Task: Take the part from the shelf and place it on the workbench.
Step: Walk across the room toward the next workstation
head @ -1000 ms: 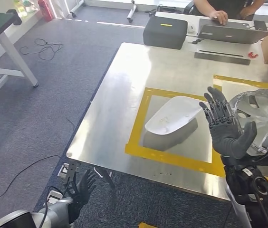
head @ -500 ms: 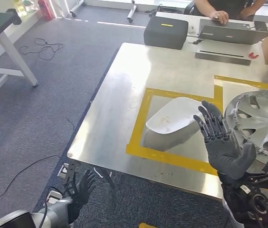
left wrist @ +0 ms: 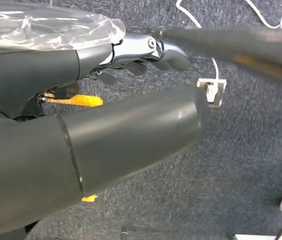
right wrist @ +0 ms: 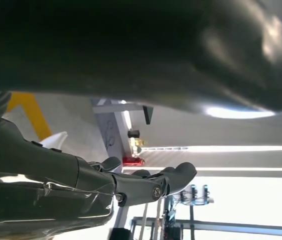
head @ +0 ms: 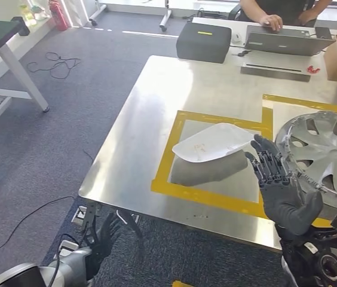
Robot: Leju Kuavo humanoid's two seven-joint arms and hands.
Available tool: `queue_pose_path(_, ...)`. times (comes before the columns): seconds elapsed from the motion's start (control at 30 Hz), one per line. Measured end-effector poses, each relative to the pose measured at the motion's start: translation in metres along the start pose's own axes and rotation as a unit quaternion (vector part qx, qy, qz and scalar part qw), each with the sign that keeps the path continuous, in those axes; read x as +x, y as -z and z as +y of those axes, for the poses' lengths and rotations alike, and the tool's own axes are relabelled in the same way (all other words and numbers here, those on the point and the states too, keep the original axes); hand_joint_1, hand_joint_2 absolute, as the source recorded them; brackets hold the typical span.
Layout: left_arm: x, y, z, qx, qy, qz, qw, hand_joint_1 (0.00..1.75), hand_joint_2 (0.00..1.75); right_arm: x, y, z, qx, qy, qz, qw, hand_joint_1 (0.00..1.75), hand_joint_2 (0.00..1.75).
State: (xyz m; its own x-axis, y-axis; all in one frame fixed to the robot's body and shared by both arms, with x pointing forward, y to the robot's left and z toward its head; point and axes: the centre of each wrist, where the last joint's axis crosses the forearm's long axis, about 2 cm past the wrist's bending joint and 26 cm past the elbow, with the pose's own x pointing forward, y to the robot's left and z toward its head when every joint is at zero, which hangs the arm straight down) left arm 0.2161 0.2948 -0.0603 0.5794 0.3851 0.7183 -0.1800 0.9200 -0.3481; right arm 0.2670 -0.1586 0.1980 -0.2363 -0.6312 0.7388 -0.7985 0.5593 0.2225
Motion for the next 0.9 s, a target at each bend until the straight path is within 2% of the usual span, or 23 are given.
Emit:
queue_pose_path(0.47,0.014,0.008,-0.009,-0.011,0.002,-0.012,1.0,0.0,0.0,0.001,-0.004,0.002,-0.004,-0.012,0.002,1.0,0.0,0.0)
queue_pose_path(0.9,0.015,0.01,-0.014,-0.015,0.001,-0.013,1.0,0.0,0.0,0.002,-0.007,0.0,-0.007,-0.015,0.004,1.0,0.0,0.0)
